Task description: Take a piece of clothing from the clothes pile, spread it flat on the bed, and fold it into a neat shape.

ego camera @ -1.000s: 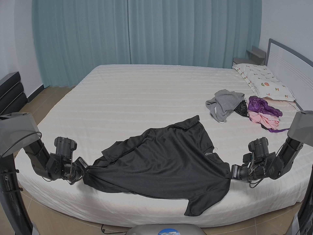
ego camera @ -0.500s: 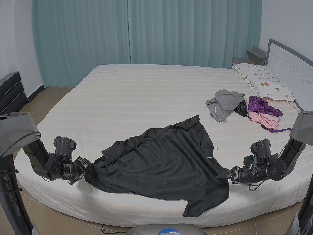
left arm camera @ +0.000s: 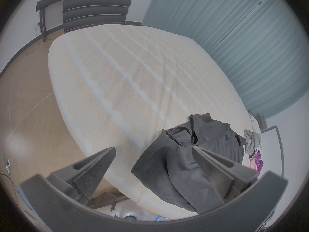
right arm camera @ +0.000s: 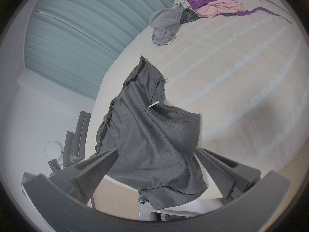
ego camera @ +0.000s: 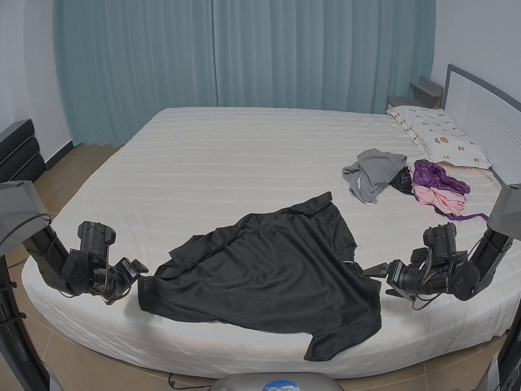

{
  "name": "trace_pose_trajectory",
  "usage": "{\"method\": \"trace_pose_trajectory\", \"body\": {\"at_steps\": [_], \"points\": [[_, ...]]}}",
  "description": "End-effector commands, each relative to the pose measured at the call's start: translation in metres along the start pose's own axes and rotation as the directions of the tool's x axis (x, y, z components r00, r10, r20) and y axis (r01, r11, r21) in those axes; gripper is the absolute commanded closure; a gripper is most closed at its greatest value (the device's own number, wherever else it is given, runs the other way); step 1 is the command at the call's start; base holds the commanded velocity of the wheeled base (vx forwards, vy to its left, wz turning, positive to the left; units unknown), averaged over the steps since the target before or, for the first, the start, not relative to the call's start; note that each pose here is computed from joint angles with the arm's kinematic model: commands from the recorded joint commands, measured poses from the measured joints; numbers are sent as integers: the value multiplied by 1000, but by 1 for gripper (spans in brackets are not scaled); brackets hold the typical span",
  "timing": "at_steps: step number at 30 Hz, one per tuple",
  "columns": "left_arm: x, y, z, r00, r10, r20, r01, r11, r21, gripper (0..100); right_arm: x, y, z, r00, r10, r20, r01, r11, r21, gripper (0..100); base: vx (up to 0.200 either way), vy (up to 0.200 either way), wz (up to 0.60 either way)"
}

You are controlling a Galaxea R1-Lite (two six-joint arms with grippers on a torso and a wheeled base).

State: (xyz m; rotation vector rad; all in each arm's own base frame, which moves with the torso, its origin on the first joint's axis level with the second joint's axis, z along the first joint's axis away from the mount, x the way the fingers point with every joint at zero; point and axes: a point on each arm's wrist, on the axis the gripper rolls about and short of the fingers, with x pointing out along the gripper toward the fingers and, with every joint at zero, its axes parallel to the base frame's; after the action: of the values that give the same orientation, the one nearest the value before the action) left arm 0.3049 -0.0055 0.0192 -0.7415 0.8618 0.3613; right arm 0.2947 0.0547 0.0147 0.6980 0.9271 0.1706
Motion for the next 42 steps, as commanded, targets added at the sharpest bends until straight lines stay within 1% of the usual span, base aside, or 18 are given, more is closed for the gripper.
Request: {"method": "trace_pose_trajectory", "body": {"at_steps": [1, 6, 14, 15, 20, 26, 33, 35, 42], "points": [[-12, -3, 6, 999, -23, 27, 23, 1000, 5, 0, -1, 1, 1, 1000, 5, 6, -5, 1000, 6, 0, 0, 0, 0], [-20, -7, 10, 997, -53, 56, 53, 999, -2, 0, -3, 1, -1, 1000, 6, 4, -6, 1000, 4, 0, 0, 0, 0], [-20, -8, 14, 996, -58, 67, 59, 998, -13, 0, -7, 3, 0, 1000, 12, 10, -12, 1000, 2, 0, 0, 0, 0], [-20, -7, 15, 996, -58, 70, 59, 998, -15, 0, -7, 3, 0, 1000, 12, 10, -12, 1000, 2, 0, 200, 0, 0], [-20, -7, 15, 996, -66, 60, 67, 998, -16, 0, -6, 2, -1, 1000, 11, 9, -11, 1000, 4, 0, 200, 0, 0], [-24, -5, 16, 995, -89, 39, 90, 996, -24, 0, -6, 2, 0, 1000, 11, 10, -11, 1000, 5, 0, 0, 0, 0], [-28, -2, 15, 995, -98, 21, 99, 995, -28, 0, -6, 2, 0, 1000, 13, 10, -13, 1000, 6, 0, 0, 0, 0], [-30, -3, 16, 993, -116, 14, 116, 993, -28, 0, -6, 3, 0, 1000, 17, 8, -18, 1000, 20, 0, 0, 0, 0], [-41, -4, 26, 988, -146, 55, 148, 988, -39, 0, -7, 5, 6, 999, 35, 37, -38, 997, 69, 0, 0, 0, 0]]}}
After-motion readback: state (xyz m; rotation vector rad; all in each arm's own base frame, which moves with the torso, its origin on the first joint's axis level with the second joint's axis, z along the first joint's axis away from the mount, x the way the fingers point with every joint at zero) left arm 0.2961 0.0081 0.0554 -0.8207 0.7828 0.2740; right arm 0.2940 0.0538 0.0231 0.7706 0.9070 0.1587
